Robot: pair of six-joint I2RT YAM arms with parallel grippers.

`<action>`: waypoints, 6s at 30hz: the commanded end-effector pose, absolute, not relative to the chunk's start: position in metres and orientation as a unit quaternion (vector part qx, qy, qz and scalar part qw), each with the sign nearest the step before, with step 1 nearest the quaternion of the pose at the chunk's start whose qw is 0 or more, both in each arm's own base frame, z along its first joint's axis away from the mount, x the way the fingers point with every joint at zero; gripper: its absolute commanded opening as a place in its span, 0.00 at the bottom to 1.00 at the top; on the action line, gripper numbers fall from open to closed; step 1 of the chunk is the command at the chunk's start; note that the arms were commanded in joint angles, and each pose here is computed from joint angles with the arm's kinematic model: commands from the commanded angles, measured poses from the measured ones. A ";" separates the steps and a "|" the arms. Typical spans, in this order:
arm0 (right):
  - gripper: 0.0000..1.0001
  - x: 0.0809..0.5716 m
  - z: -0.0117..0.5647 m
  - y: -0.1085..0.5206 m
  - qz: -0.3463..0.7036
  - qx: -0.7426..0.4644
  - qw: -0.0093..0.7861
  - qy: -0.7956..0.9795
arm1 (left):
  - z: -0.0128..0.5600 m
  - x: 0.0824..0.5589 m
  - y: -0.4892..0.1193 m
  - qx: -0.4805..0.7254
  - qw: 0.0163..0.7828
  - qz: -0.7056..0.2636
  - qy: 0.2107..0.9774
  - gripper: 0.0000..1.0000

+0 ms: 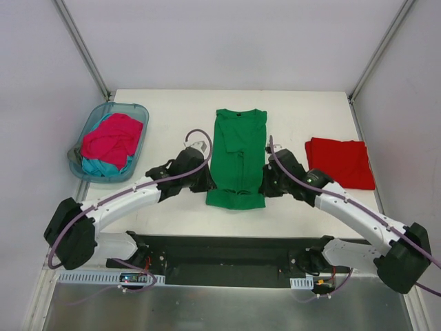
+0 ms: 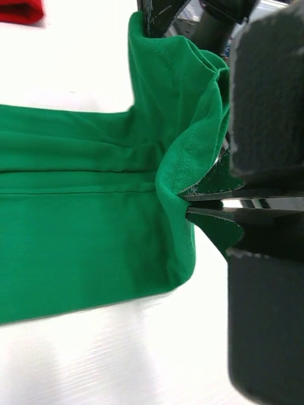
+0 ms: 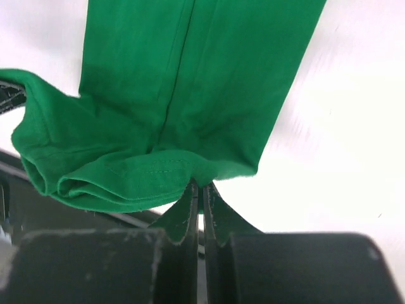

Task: Fold and stack the t-shirts
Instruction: Fold the folded rectangular tshirt in 1/3 of the way, then grab one side of the 2/3 rectangular tshirt with both arms, then fold the long partially folded tshirt into a neat square

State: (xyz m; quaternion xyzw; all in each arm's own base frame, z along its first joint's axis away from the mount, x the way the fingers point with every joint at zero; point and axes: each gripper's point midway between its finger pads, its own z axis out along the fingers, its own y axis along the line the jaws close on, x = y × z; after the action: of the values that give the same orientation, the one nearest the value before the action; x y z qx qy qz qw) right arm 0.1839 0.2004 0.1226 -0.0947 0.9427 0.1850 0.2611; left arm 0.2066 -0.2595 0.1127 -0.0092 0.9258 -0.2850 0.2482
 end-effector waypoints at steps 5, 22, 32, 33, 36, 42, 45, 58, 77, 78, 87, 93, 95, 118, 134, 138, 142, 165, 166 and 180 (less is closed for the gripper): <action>0.00 0.267 0.159 0.204 0.172 -0.067 0.343 0.921 | 0.145 0.283 -0.278 0.011 0.303 -0.294 0.906 0.00; 0.00 0.354 0.131 0.193 0.179 -0.040 0.310 0.933 | 0.123 0.369 -0.282 0.017 0.273 -0.302 0.913 0.00; 0.02 0.377 0.097 0.187 0.164 -0.010 0.280 0.946 | 0.083 0.384 -0.277 -0.008 0.240 -0.281 0.929 0.00; 0.04 0.382 0.094 0.185 0.159 -0.008 0.286 0.945 | 0.077 0.386 -0.276 -0.013 0.234 -0.279 0.931 0.00; 0.09 0.389 0.084 0.184 0.160 -0.005 0.277 0.947 | 0.069 0.391 -0.275 -0.021 0.229 -0.274 0.934 0.00; 0.45 0.398 0.081 0.180 0.158 0.007 0.274 0.949 | 0.084 0.399 -0.268 -0.033 0.252 -0.268 0.929 0.58; 0.72 0.396 0.097 0.174 0.148 0.011 0.287 0.946 | 0.108 0.396 -0.266 -0.030 0.272 -0.278 0.921 0.99; 0.96 0.279 0.107 0.181 0.259 -0.012 0.280 0.924 | 0.106 0.291 -0.233 -0.037 0.242 -0.315 0.917 0.99; 0.96 0.233 0.041 0.171 0.273 0.084 0.230 0.930 | 0.035 0.244 -0.250 -0.052 0.154 -0.314 0.935 0.66; 0.96 0.232 0.040 0.170 0.272 0.085 0.229 0.931 | 0.032 0.242 -0.250 -0.053 0.151 -0.312 0.937 0.59; 0.97 0.229 0.032 0.175 0.280 0.086 0.214 0.932 | 0.015 0.244 -0.245 -0.069 0.138 -0.284 0.946 0.33; 0.98 0.229 0.030 0.174 0.278 0.086 0.210 0.933 | 0.012 0.246 -0.243 -0.071 0.139 -0.276 0.948 0.32; 0.98 0.228 0.029 0.175 0.277 0.084 0.209 0.934 | 0.012 0.248 -0.242 -0.073 0.140 -0.274 0.949 0.31; 0.90 0.215 0.006 0.172 0.229 0.069 0.172 0.956 | 0.010 0.247 -0.252 -0.086 0.123 -0.346 0.926 0.00; 0.21 0.209 -0.013 0.163 0.189 0.057 0.150 0.969 | 0.007 0.242 -0.247 -0.080 0.141 -0.347 0.924 0.00; 0.01 0.211 -0.013 0.169 0.202 0.038 0.148 0.967 | 0.012 0.239 -0.242 -0.071 0.155 -0.346 0.923 0.00; 0.00 0.191 0.004 0.178 0.222 -0.004 0.148 0.964 | 0.020 0.225 -0.234 -0.061 0.176 -0.342 0.921 0.00; 0.00 0.046 0.166 0.218 0.478 -0.167 0.105 0.856 | 0.162 0.117 -0.220 0.012 0.290 -0.471 0.833 0.00; 0.00 0.047 0.169 0.217 0.478 -0.170 0.110 0.855 | 0.165 0.120 -0.219 0.009 0.298 -0.468 0.832 0.00; 0.00 0.129 0.187 0.204 0.394 -0.131 0.220 0.883 | 0.197 0.197 -0.205 -0.040 0.422 -0.338 0.840 0.00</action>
State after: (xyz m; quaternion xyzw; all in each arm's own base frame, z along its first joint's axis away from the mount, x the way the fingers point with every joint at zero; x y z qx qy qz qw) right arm 0.0989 0.2142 0.1754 -0.1413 0.8784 0.4236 0.1704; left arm 0.1677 -0.2141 0.1711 -0.0263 0.8551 -0.3785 0.3534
